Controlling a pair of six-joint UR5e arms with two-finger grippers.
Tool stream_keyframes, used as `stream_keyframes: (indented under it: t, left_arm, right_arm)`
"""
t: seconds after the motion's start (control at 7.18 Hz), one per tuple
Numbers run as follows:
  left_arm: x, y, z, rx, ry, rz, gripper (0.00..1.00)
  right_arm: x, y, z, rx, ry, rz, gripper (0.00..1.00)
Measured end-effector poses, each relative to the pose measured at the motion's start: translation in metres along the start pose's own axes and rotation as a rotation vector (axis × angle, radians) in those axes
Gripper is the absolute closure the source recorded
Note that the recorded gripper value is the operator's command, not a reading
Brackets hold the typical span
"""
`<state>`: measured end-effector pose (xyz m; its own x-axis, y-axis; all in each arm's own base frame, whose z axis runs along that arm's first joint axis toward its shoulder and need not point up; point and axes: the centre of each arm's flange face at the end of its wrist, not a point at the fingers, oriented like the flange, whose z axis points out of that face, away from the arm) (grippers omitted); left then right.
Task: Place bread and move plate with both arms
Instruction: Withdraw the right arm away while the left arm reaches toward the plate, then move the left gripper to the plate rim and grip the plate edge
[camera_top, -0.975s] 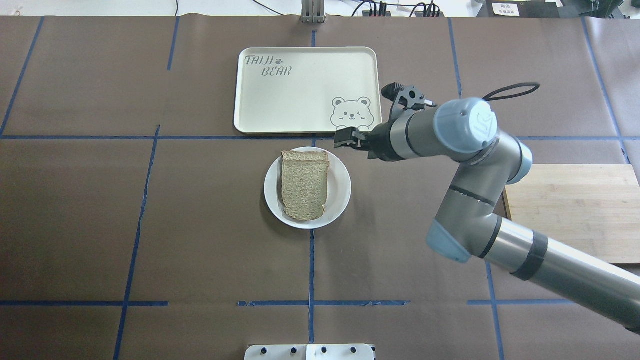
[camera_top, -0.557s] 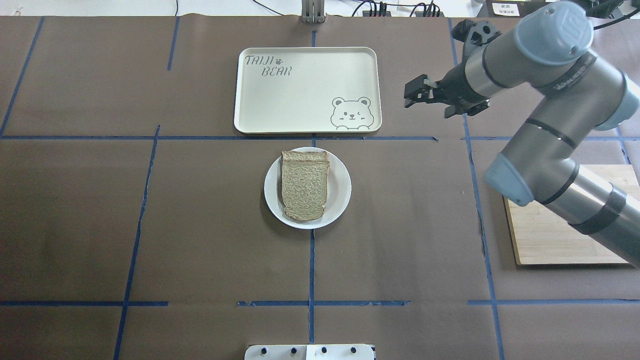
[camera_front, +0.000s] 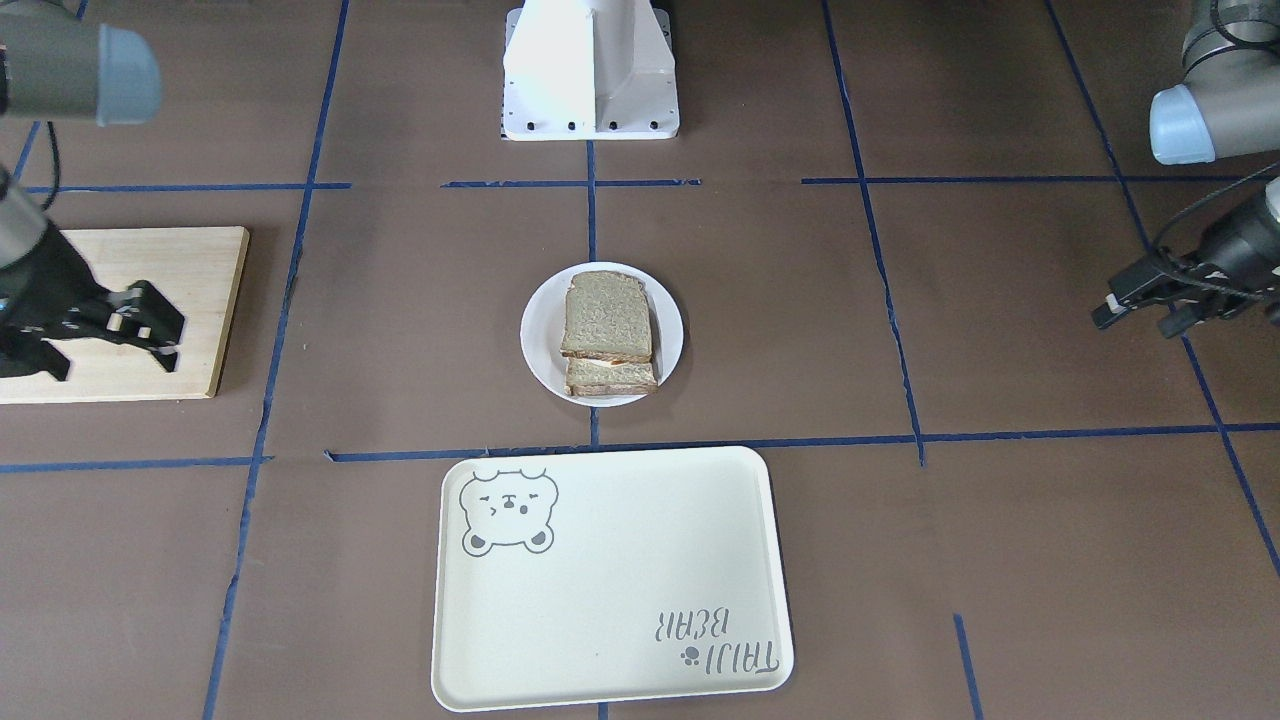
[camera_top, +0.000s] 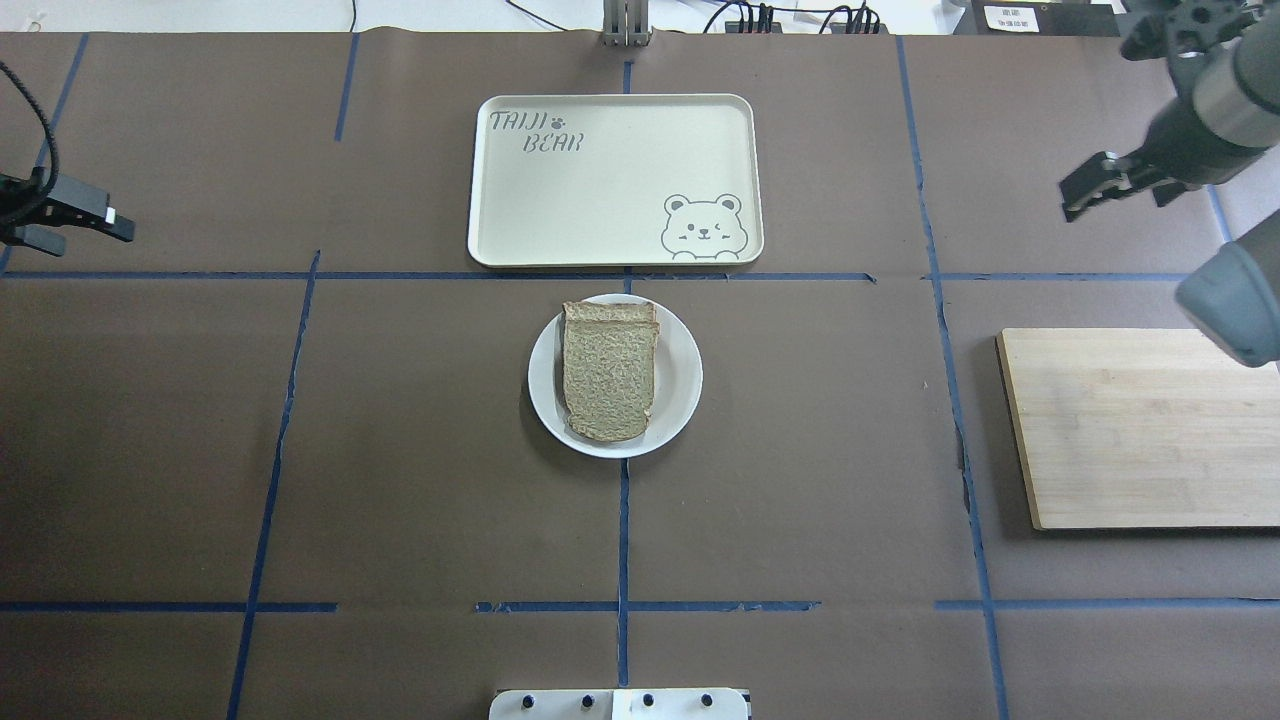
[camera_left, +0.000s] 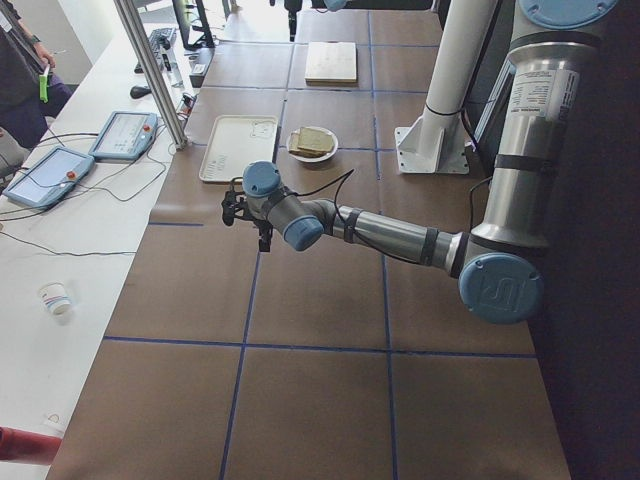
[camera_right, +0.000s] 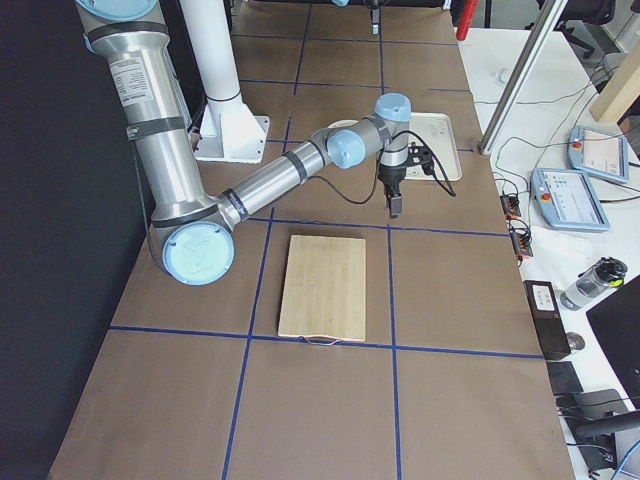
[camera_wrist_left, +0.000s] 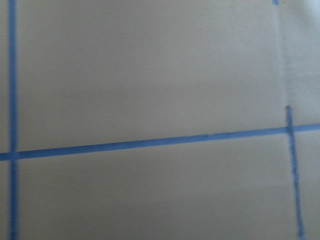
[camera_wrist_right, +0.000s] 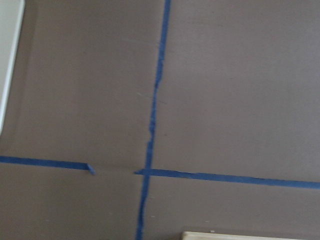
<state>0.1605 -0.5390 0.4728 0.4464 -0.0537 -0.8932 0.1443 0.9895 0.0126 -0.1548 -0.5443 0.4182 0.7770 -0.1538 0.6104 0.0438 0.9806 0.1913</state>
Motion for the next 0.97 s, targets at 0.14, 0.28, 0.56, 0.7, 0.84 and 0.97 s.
stream_keyframes:
  t: [0.14,0.28,0.56,0.7,0.84,0.97]
  left_arm:
    - [0.031,0.001,0.013,-0.002,0.039,-0.054,0.00]
    - [0.054,0.008,0.028,0.006,0.079,-0.092,0.00]
    - [0.097,0.035,0.065,0.045,0.187,-0.190,0.00]
    - [0.130,0.057,0.090,0.049,0.249,-0.258,0.00]
    - [0.169,0.085,0.118,0.044,0.314,-0.330,0.00]
    - [0.194,0.111,0.141,0.053,0.370,-0.377,0.04]
  right_arm:
    - [0.055,0.021,0.003,-0.039,-0.016,-0.034,0.00]
    - [0.107,0.045,0.004,-0.067,-0.048,-0.054,0.00]
    - [0.181,0.085,0.001,-0.082,-0.093,-0.050,0.00]
    - [0.197,0.092,0.007,-0.095,-0.114,-0.031,0.00]
    - [0.208,0.094,0.016,-0.111,-0.129,-0.016,0.00]
    - [0.214,0.096,0.020,-0.118,-0.134,-0.005,0.00]
